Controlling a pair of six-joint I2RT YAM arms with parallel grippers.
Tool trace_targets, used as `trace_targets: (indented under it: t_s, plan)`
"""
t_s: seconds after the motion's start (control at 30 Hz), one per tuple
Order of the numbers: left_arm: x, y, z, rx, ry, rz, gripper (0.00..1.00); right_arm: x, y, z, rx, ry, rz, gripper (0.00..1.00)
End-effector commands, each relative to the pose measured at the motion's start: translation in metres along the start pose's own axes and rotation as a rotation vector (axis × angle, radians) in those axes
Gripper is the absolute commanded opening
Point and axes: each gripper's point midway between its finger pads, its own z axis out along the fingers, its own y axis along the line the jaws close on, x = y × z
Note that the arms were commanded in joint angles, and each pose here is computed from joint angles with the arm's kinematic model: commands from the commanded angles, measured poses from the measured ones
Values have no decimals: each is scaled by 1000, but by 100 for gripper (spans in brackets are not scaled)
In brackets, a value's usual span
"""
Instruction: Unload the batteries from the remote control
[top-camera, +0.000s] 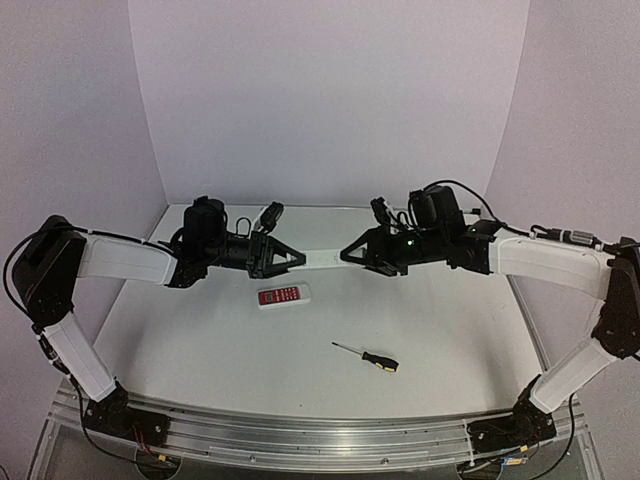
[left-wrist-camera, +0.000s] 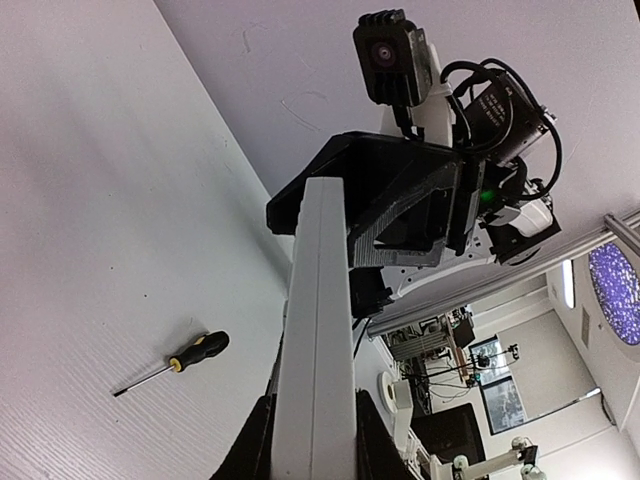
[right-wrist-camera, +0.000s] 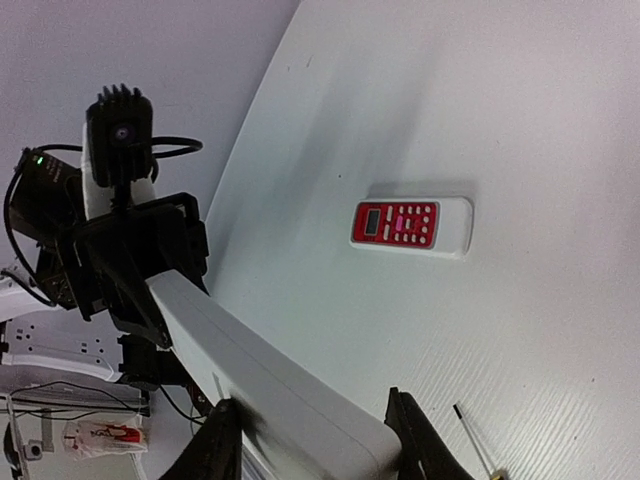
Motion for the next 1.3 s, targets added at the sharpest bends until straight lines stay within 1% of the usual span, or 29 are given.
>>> trace_targets:
  t_s: [0.0,0.07,0.13,0.2,0.27,0.4,0.47,0.7,0.77,0.8,0.83,0.9,0.93,1.03,1.17,1.27]
  plan:
    - [-11,-21,3,47,-26,82,0,-14,10,-3,9,-62,-12,27]
    - [-10,-23,2,46,-26,88,0,-13,-1,-6,67,-77,-4,23]
    - [-9,-23,0,43,-23,93,0,-11,-15,-11,139,-79,1,23]
    - [-7,-26,-1,48,-17,98,0,-9,-21,-15,175,-81,2,23]
    - [-6,-28,-1,55,-10,99,0,-8,-23,-17,187,-79,3,26]
    - [-5,-34,-3,65,-6,107,0,-5,-29,-20,218,-70,2,37]
    - [-5,-36,-4,66,-8,110,0,-3,-33,-21,242,-60,7,40]
    - [-7,-28,-1,32,3,96,0,0,-39,-23,284,-39,15,39]
    - [-8,-28,-1,31,0,99,0,0,-40,-25,297,-37,15,36]
    - [-8,-28,-1,30,-2,101,0,0,-41,-25,300,-35,16,32]
    - [-9,-28,-1,30,-4,101,0,1,-40,-26,300,-34,18,25]
    - [-10,-26,0,25,-7,97,0,2,-37,-25,284,-24,18,6]
    - [-10,-23,1,17,-9,92,0,2,-35,-25,274,-21,21,0]
    - [-10,-4,4,-42,-7,66,0,3,-24,-28,231,-8,19,0]
    - [-5,35,9,-136,16,32,0,2,-19,-40,209,-27,23,0]
    - [-3,61,11,-141,56,-16,0,1,-35,-55,202,-40,107,0]
